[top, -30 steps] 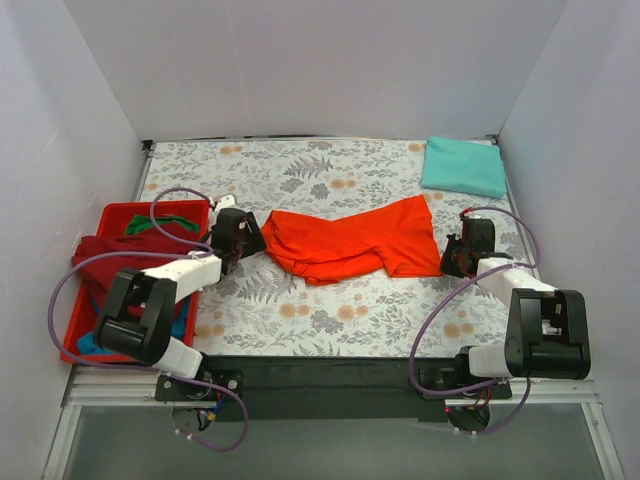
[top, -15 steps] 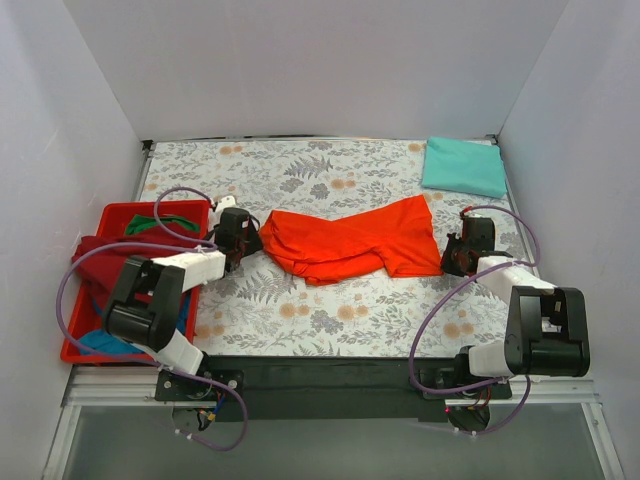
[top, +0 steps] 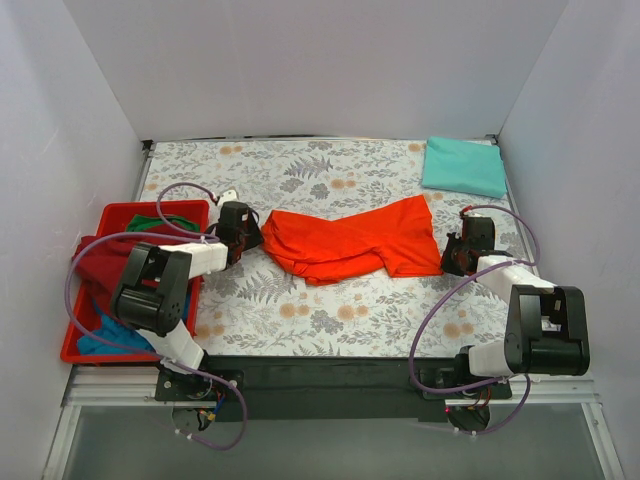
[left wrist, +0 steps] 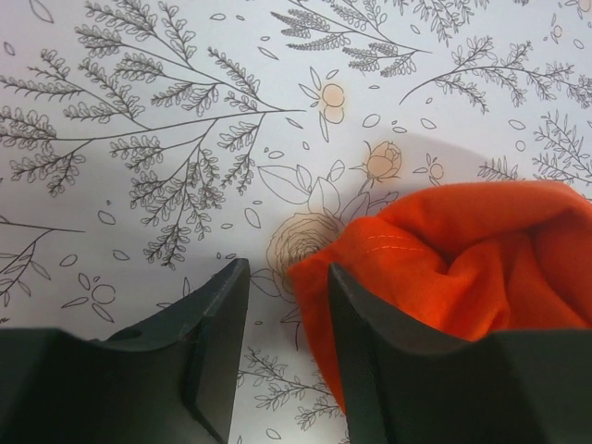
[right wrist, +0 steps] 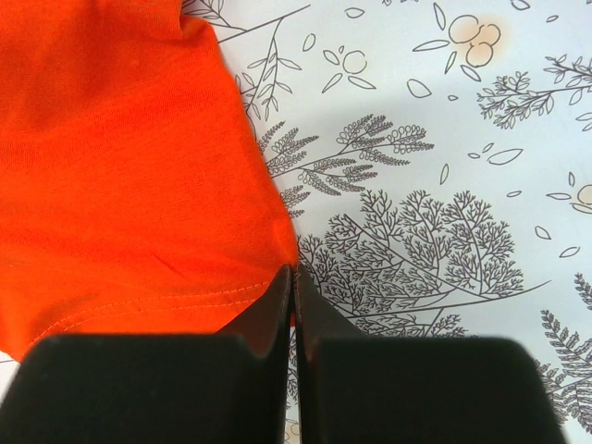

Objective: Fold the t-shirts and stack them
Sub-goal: Flatten the tshirt out

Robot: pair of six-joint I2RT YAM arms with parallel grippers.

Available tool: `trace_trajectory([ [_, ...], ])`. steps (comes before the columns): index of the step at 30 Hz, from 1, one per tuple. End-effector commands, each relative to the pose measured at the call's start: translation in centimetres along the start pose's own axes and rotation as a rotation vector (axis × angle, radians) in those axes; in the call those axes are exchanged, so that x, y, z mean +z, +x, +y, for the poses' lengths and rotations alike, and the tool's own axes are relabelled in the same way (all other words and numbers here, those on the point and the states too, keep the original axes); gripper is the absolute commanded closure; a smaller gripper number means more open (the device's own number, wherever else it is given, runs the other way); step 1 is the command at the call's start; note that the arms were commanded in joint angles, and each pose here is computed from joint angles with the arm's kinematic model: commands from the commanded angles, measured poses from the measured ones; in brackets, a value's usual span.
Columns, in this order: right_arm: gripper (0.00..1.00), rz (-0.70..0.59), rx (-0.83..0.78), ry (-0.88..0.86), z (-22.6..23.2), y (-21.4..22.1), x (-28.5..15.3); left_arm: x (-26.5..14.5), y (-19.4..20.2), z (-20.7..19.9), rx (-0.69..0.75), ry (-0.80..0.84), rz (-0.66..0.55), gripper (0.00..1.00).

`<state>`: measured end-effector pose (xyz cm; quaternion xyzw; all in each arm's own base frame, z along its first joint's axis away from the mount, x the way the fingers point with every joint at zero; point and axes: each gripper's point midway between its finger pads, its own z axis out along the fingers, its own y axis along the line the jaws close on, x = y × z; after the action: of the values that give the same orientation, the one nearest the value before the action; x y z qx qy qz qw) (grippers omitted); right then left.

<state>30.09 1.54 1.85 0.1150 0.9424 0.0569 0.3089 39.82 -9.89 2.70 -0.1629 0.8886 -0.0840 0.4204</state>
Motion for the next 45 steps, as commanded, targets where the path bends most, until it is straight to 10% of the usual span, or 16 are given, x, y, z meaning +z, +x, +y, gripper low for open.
trace_trajectory([
  [1,0.99,0.022,-0.016,0.031,-0.8,0.3,0.0,0.1,-0.9,-1.4,0.012,0.061,-0.007,0.63],
  [10,0.99,0.024,-0.016,0.029,-0.7,0.4,0.0,-0.2,0.6,-2.2,0.02,0.125,0.048,1.0],
  [33,0.99,-0.237,-0.061,-0.294,7.5,-14.6,-4.8,-5.3,-14.8,-2.5,-0.066,0.124,-0.196,1.0],
  [45,0.99,-0.649,-0.162,-0.445,12.9,-29.0,-20.9,-17.6,-29.5,-9.8,-0.025,0.383,-0.506,1.0],
])
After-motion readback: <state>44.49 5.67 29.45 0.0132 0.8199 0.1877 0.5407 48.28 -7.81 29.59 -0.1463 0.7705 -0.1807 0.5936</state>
